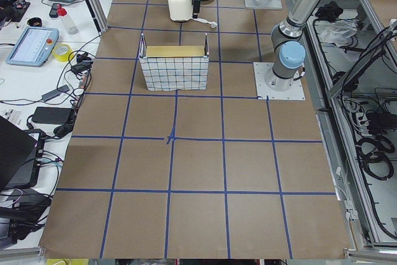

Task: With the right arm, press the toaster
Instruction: 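Press the toaster lever down with the right gripper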

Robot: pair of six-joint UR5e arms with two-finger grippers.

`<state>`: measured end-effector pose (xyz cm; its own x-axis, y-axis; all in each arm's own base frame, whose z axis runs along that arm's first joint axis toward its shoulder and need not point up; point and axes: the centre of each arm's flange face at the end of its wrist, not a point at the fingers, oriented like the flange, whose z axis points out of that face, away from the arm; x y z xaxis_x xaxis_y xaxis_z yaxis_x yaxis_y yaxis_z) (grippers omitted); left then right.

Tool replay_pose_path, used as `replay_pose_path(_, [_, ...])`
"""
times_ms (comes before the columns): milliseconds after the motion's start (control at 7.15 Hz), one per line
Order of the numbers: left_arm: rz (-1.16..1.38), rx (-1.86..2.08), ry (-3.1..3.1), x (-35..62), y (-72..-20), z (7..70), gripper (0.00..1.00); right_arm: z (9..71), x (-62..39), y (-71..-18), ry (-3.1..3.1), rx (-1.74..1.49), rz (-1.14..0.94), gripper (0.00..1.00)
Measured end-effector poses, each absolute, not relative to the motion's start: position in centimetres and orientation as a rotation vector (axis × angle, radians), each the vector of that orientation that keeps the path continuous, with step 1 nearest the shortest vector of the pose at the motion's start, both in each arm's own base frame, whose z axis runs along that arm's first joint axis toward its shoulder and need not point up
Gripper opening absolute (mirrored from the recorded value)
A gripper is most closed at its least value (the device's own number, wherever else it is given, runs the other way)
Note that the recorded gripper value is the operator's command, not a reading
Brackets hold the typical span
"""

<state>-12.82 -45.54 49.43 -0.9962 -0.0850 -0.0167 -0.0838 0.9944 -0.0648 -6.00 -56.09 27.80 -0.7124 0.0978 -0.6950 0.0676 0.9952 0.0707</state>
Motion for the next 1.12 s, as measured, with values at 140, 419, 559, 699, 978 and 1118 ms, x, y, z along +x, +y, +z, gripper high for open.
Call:
replay_pose_path(140, [-0.100,-0.132,3.118,-12.8,-45.5,49.4,1.00,27.5,-6.0,-56.2,2.365,0.112,0.053,0.00])
replay_pose_path(419, [-0.100,-0.132,3.118,-12.8,-45.6,49.4,1.00,26.6,-6.1,-56.2,2.372,0.108,0.073,0.00])
replay_pose_path(559, [-0.099,-0.132,3.118,-12.8,-45.6,49.4,1.00,26.1,-6.2,-56.0,2.379,0.108,0.091,0.00])
replay_pose_path(699, [-0.099,-0.132,3.118,-12.8,-45.6,49.4,1.00,25.6,-6.2,-55.9,2.382,0.110,0.106,0.00])
replay_pose_path(978, [-0.100,-0.132,3.118,-12.8,-45.5,49.4,1.00,24.4,-6.4,-55.8,2.395,0.111,0.142,0.00])
replay_pose_path(1118, [-0.100,-0.132,3.118,-12.8,-45.5,49.4,1.00,23.9,-6.5,-55.8,2.403,0.111,0.161,0.00])
